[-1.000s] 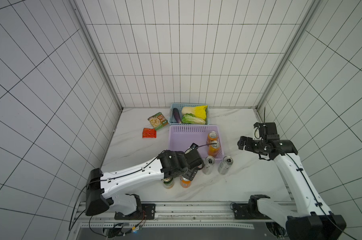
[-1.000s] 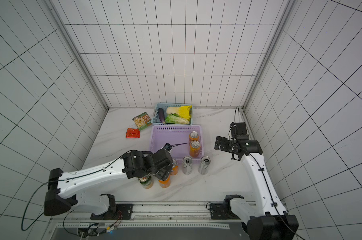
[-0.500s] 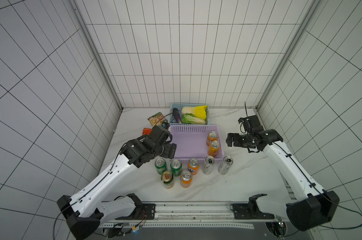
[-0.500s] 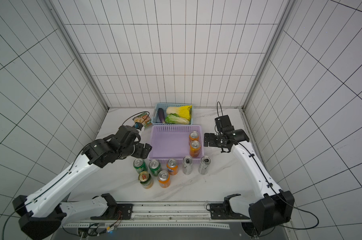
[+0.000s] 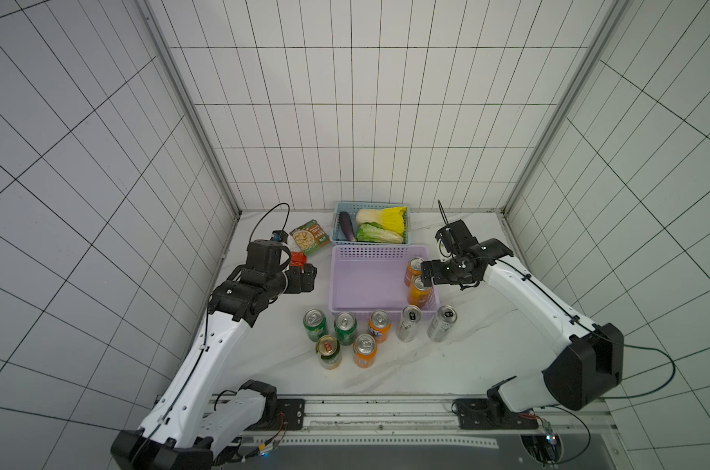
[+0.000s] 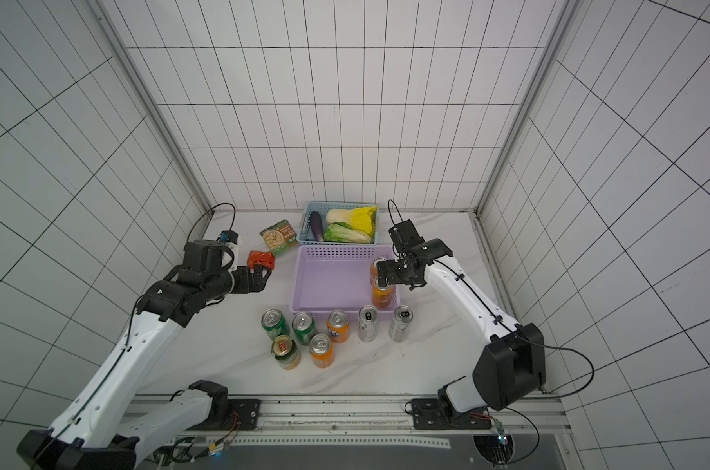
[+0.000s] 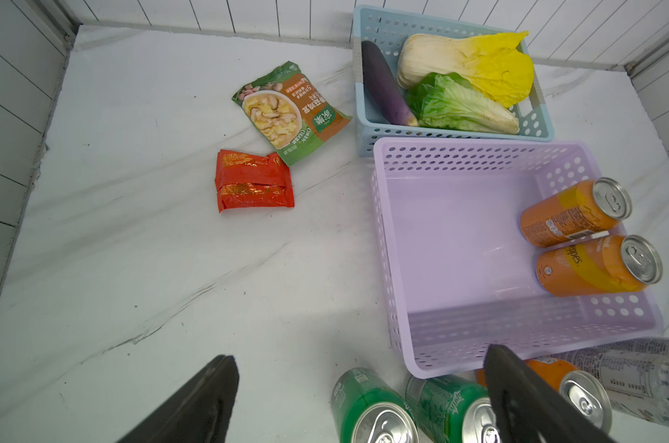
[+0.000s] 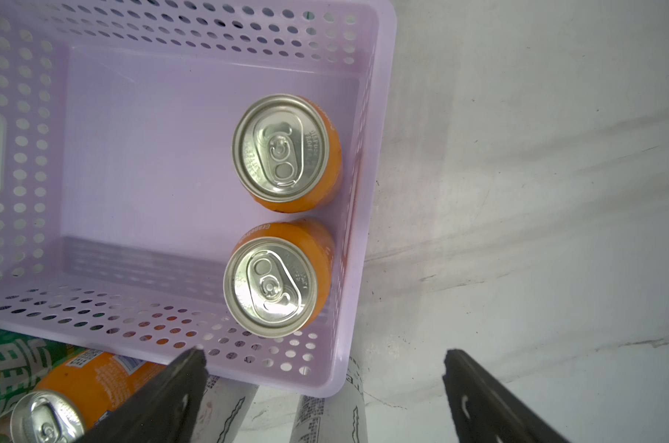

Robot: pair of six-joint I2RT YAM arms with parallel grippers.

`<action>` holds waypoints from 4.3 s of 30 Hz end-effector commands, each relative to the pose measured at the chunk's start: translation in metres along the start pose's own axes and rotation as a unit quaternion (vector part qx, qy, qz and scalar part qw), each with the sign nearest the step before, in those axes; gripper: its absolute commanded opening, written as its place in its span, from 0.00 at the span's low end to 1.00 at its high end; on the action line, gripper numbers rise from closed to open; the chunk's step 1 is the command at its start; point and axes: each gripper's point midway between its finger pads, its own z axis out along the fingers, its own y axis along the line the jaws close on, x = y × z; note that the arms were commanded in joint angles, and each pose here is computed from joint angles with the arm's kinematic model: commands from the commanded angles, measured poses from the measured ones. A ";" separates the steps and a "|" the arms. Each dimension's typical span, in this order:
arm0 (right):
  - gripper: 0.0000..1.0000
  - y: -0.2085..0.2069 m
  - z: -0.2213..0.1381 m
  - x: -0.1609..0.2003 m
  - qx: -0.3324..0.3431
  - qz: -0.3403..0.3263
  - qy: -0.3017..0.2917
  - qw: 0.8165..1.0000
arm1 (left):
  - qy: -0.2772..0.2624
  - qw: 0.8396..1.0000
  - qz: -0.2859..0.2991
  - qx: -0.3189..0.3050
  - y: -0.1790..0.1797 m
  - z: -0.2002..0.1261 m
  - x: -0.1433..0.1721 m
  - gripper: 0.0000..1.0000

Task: Take out the drinks from the basket
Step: Place the drink at the center of the board, then pick up the drink from the basket, then place the drink at the center of the board.

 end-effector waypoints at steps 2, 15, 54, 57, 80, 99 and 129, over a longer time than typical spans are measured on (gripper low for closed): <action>0.99 0.012 0.003 -0.010 0.002 -0.008 -0.002 1.000 | -0.039 0.998 -0.026 0.039 0.006 0.001 -0.010 0.98; 0.95 0.028 0.038 -0.003 0.006 -0.027 0.041 0.999 | -0.034 0.998 -0.056 0.026 0.030 0.020 0.014 0.98; 0.63 0.038 0.043 -0.003 0.023 -0.039 0.044 0.998 | -0.008 0.998 -0.057 0.020 0.035 0.030 0.027 0.98; 0.62 0.042 0.031 -0.006 0.020 -0.043 0.034 0.998 | -0.006 0.998 -0.057 0.021 0.035 0.031 0.028 0.98; 0.62 0.104 -0.091 -0.005 -0.050 -0.132 -0.038 0.989 | -0.001 0.998 -0.053 0.020 0.035 0.031 0.029 0.98; 0.62 0.168 -0.123 0.082 -0.113 -0.236 -0.032 0.965 | 0.005 0.999 -0.050 0.012 0.038 0.032 0.030 0.98; 0.62 0.153 -0.045 0.162 -0.081 -0.262 0.036 0.961 | 0.006 0.999 -0.049 0.013 0.038 0.032 0.032 0.98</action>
